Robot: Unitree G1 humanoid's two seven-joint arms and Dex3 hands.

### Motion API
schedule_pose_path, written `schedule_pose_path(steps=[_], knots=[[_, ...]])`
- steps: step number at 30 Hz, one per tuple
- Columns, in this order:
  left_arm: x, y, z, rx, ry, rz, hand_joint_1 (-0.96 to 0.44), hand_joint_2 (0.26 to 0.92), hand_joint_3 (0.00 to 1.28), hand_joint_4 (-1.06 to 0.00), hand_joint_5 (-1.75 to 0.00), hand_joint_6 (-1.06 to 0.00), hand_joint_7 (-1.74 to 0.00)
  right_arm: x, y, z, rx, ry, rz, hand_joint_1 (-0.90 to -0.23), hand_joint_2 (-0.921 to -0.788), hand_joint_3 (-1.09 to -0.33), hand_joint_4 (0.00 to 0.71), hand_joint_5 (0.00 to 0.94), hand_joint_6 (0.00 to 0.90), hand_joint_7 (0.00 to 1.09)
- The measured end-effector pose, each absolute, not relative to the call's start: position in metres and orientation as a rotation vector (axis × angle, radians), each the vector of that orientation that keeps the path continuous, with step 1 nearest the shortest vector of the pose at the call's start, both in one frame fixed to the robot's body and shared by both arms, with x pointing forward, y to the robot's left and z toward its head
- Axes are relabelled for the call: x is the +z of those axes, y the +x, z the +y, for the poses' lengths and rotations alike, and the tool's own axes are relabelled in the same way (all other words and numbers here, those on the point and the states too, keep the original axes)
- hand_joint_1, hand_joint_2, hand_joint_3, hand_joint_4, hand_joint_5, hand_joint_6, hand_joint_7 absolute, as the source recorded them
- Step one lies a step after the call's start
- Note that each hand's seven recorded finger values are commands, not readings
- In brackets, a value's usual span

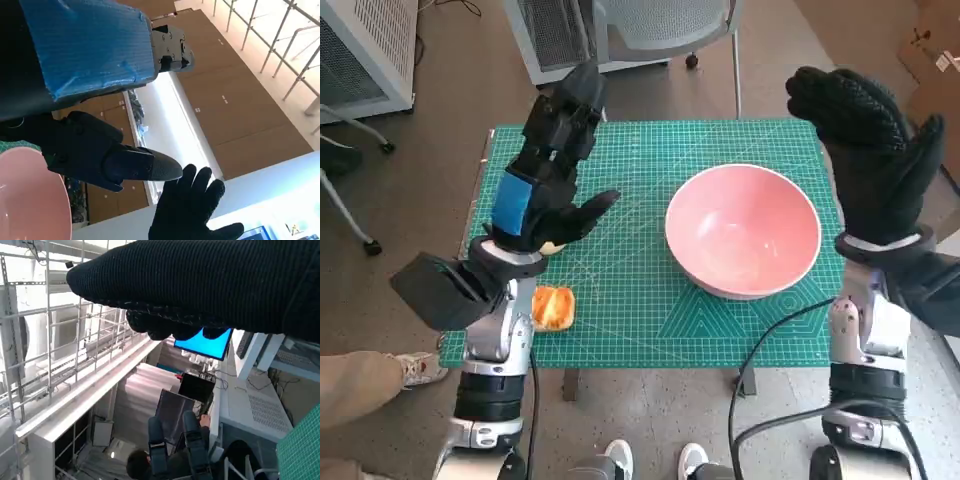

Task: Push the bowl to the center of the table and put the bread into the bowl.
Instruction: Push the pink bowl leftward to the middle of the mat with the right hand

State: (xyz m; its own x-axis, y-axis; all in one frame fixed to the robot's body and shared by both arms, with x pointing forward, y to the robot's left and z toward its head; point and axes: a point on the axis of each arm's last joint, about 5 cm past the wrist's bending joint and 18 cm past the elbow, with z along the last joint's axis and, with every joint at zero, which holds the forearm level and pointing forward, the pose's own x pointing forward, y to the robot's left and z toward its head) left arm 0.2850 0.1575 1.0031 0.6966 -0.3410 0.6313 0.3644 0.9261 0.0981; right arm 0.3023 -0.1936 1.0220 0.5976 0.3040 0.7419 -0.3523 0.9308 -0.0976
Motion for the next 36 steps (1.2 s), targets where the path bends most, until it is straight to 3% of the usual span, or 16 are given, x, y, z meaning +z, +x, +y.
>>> schedule_pose_path(steps=[27,36], knots=[[1.003,0.285,0.157,-0.392,-0.037,-0.695,-0.51,0.845,0.23,0.00,0.00,0.00,-0.42,1.022,0.301,-0.195,0.384,0.069,-0.846,-0.668,-0.921,-0.711,0.275,0.000,0.363,0.00],[1.001,0.285,0.158,-0.389,-0.042,-0.685,-0.53,0.849,0.23,0.00,0.00,0.00,-0.41,1.015,0.303,-0.212,0.337,0.056,-0.819,-0.660,-0.921,-0.720,0.248,0.000,0.347,0.00]])
